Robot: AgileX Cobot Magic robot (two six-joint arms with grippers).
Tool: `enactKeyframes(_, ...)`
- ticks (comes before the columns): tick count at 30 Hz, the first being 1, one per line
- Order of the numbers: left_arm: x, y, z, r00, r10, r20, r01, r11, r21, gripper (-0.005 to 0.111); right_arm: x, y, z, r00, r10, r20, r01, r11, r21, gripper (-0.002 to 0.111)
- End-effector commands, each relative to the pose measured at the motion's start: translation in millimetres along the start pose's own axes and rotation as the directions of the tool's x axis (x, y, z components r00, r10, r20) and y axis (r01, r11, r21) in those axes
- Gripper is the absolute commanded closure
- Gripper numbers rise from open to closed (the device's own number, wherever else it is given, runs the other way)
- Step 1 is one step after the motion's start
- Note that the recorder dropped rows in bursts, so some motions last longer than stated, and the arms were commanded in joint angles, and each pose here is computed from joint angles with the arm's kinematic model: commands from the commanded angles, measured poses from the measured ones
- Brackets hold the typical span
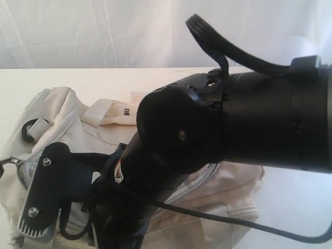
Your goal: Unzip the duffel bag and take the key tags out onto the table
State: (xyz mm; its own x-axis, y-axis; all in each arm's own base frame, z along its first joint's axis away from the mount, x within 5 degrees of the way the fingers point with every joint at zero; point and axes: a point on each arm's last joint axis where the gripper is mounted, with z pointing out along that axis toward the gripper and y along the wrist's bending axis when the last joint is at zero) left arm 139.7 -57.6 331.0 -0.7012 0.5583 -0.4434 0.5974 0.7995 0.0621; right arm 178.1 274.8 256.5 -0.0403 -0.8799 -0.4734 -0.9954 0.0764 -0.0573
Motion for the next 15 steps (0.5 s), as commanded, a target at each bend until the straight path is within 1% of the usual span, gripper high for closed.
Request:
enactKeyframes(1,4,-10.7,-21,0.999,0.055,0.0,-0.054,0.994,0.095,0.107,-3,7,-15,1.0,0.014,-0.011,-0.015,0.999,-0.037,0.084)
enactKeyframes(6,4,-12.6,-30,0.997,0.07,-0.016,-0.068,0.991,0.115,0.107,-18,5,-38,0.993,0.014,0.113,-0.017,1.0,0.023,0.066)
enactKeyframes(9,5,-12.8,-30,0.997,0.073,-0.02,-0.07,0.991,0.117,0.107,-28,2,-43,0.974,0.029,0.224,-0.044,0.997,0.061,0.059)
enactKeyframes(12,5,-12.8,-30,0.997,0.074,-0.022,-0.07,0.991,0.118,0.107,-34,-1,-39,0.957,0.025,0.29,-0.048,0.996,0.072,0.056)
enactKeyframes(15,4,-12.6,-30,0.997,0.073,-0.014,-0.07,0.991,0.115,0.107,-38,-4,-31,0.946,0.053,0.32,-0.075,0.995,0.059,0.056)
